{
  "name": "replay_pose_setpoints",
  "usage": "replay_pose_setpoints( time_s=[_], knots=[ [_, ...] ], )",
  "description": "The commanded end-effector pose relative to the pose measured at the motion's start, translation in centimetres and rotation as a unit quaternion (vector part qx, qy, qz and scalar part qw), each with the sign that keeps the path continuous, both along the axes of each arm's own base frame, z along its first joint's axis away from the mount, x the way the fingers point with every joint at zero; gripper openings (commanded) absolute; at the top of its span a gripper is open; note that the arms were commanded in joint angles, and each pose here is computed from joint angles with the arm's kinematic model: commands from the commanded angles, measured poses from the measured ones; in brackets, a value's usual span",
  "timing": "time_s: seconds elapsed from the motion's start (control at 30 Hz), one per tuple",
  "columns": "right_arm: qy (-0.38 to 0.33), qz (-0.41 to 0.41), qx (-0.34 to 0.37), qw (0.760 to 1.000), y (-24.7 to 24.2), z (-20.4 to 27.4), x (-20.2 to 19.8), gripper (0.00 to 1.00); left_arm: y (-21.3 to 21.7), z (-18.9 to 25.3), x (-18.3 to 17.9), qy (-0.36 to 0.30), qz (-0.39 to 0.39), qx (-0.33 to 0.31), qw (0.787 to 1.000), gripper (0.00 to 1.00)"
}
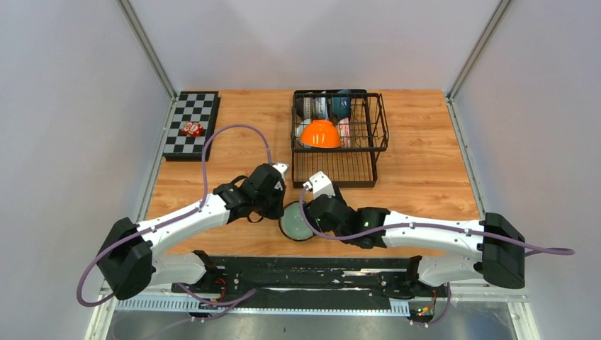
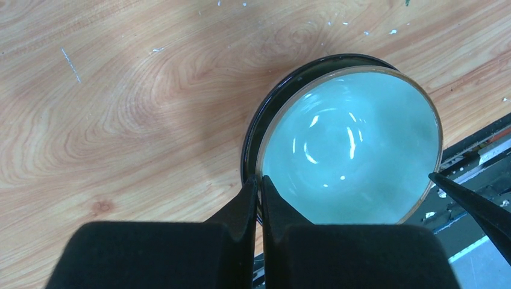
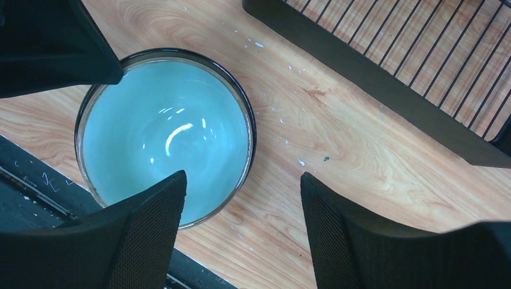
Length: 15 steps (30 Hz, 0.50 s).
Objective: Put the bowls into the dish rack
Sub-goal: Pick up the bowl from the center of the board.
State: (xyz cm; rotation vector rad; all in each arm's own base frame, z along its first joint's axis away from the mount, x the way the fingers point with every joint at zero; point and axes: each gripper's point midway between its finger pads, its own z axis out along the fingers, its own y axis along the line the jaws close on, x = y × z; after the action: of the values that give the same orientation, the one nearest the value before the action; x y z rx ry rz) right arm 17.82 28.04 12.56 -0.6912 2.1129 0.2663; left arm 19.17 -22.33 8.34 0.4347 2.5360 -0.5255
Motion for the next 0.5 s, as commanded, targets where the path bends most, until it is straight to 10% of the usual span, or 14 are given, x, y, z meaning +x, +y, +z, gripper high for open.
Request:
replay_pose_setpoints(
  time_s=[0.0, 0.47],
  knots=[
    [0.023, -0.019, -0.002, 1.0, -1.0, -1.3, 0.0, 0.7, 0.0, -1.3, -0.6, 0.009, -0.01, 0.016, 1.0, 0.02],
    [0.06, -0.018, -0.013, 0.998, -0.4, -3.3, 0.1, 0.57, -0.1, -1.9, -0.8, 0.011, -0.015, 0.024, 1.0, 0.01]
  ],
)
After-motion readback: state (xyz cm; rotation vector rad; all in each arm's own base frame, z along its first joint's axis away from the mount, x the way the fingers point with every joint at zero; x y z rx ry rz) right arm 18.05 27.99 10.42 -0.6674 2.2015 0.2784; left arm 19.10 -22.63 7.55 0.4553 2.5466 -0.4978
